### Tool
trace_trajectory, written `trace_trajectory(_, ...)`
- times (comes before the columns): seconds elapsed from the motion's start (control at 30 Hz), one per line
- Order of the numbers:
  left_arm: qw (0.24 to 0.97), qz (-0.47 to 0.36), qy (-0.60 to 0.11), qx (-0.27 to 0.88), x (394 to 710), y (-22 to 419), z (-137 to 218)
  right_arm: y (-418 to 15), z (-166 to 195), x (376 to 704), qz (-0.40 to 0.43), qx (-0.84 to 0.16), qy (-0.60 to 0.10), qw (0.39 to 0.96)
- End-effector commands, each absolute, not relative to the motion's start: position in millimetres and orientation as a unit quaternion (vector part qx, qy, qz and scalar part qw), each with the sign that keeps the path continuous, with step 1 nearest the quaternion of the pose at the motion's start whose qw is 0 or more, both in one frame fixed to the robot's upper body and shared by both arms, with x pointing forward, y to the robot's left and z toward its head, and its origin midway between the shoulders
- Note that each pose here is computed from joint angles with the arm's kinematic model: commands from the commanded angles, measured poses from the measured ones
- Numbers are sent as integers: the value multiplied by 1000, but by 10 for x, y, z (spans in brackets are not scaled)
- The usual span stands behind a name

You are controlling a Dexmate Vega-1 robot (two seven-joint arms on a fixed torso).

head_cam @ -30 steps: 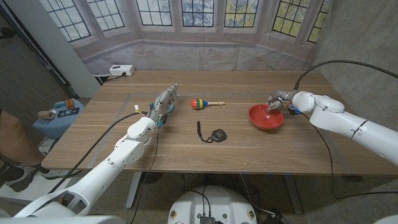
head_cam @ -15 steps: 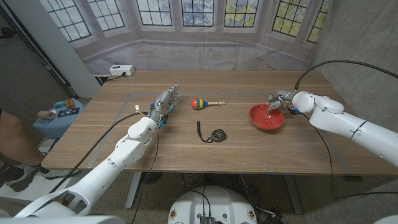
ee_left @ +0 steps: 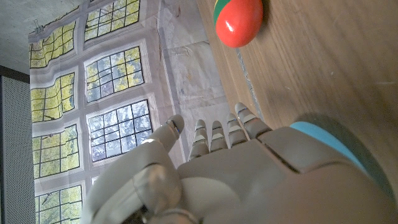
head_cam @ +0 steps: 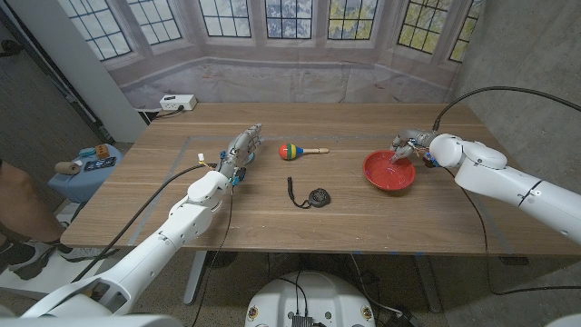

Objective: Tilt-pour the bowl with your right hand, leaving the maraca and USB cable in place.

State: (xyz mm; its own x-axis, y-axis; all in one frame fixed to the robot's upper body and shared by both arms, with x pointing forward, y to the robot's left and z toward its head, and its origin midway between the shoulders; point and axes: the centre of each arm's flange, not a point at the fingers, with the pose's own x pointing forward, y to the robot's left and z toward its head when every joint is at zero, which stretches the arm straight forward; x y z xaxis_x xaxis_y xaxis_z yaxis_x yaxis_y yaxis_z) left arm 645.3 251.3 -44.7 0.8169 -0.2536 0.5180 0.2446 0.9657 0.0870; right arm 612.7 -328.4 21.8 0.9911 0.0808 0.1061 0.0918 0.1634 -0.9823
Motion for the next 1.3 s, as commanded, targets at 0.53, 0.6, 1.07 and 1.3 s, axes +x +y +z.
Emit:
trace_trajectory(0.53, 953, -134, -273, 11, 6446, 2518, -460, -3195, 356, 5953, -15, -647, -104, 755)
trace_trajectory(0.6, 953, -135, -272, 11, 6449, 2511, -458, -3186, 372, 5934, -17, -648, -108, 754)
trace_trajectory(1.07, 952, -142, -271, 15, 6464, 2474, -443, -3139, 426, 5811, -34, -650, -133, 747)
trace_trajectory(1.3, 953, -139, -271, 15, 6463, 2491, -442, -3124, 464, 5777, -41, -651, -142, 744)
